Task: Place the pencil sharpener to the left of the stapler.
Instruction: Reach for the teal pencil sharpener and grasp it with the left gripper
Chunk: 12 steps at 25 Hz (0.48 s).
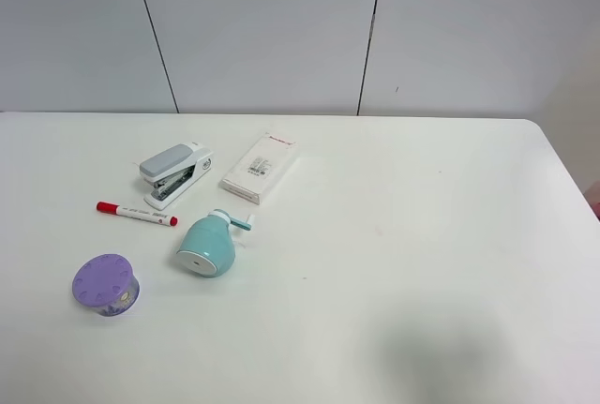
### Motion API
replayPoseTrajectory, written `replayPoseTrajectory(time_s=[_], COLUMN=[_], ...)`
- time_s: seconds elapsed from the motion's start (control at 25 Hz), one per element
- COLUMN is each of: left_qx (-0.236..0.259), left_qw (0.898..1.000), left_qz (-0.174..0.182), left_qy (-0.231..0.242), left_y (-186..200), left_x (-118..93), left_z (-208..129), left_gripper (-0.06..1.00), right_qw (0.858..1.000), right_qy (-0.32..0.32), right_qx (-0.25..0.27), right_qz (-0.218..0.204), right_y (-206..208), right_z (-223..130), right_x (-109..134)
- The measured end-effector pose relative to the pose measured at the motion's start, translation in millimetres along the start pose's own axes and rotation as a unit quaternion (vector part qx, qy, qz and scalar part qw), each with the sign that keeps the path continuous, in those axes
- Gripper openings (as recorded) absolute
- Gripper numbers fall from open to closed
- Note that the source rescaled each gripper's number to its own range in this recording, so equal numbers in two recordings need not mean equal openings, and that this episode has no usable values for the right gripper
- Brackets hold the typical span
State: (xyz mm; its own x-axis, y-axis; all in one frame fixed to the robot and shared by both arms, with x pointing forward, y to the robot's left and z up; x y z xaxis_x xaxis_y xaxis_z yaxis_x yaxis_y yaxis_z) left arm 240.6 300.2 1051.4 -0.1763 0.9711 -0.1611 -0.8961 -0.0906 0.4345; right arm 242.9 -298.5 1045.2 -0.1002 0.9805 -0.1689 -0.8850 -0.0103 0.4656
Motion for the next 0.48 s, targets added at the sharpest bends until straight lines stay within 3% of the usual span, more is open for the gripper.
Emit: replayPoseTrajectory(time_s=[0.48], left_qx=[0.0], left_qw=[1.0], left_qz=[0.0], left_qy=[0.0], left_y=[0.0], left_x=[0.0], left_z=[0.0], left_gripper=[1.0], right_qw=[1.0], right_qy=[0.0], right_qx=[0.0], right_qz=[0.0], right_y=[0.0], right_z=[0.0], right_x=[0.0])
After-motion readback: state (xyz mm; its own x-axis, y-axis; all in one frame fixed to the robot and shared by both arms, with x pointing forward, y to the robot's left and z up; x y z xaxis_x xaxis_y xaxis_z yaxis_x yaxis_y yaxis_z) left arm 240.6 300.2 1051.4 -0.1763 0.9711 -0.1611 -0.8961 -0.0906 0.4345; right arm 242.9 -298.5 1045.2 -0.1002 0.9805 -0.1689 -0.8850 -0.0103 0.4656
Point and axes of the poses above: a point on each arm's last joint axis where the gripper is mounted, y pointing back along that axis away from the gripper, x along the wrist's bending axis when the last joint is at zero, z = x × y, the point moved 1 cm from there along -y, pointing out along that axis toward the gripper, and after that the axes turned 11 degrees about y, right-handed, at the moved point
